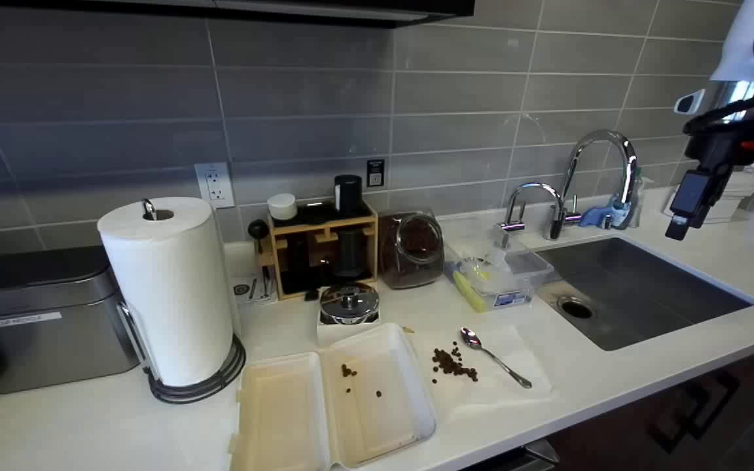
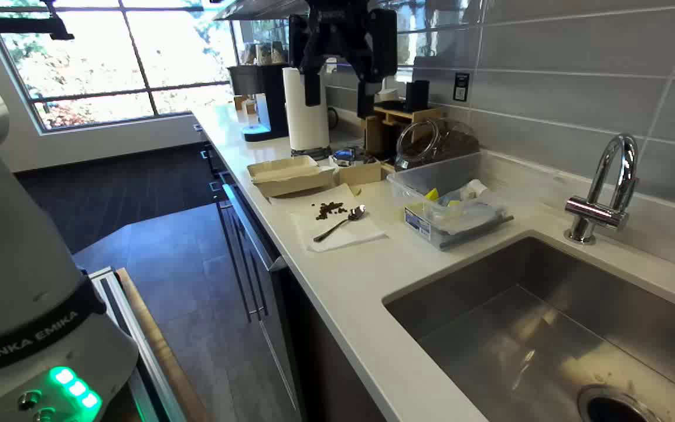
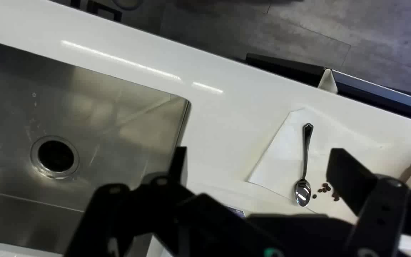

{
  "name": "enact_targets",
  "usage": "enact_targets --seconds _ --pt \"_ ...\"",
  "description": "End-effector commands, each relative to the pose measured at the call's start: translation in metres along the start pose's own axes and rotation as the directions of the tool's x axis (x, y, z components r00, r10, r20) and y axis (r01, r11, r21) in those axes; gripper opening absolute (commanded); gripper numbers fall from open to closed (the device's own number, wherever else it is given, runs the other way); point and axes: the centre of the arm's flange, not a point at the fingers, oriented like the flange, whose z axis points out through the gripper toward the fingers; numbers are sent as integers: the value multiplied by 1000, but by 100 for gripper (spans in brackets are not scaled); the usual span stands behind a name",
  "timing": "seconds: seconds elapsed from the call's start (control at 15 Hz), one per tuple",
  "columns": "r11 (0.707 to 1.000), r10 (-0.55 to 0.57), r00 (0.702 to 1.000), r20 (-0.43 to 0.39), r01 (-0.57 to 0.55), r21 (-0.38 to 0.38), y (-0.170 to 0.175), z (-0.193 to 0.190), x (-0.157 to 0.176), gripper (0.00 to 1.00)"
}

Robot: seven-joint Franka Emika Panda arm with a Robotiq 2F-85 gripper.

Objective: Pick up the spoon, scope the objects from the bottle and put them in the bowl

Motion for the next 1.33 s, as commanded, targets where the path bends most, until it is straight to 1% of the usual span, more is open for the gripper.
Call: enact_targets --seconds 0.0,0.53,0.67,0.73,0.8,0.93,1.07,1.13,1.27 --pt "1000 0 1000 0 0 0 0 0 0 100" --pt "1000 0 1000 0 0 0 0 0 0 100" --pt "999 -16 1000 11 16 -38 -19 5 18 100" --pt "998 -35 999 5 35 -50 -30 7 26 100" --pt "997 -30 1000 -5 30 -72 -42 9 33 100" --pt "996 -32 999 -35 29 -84 -69 13 47 100" --pt "998 -18 997 -69 14 -62 -92 23 59 100" --pt "999 7 996 -87 -11 -43 -102 28 64 100" --pt "999 42 993 -113 -41 11 -120 43 71 100"
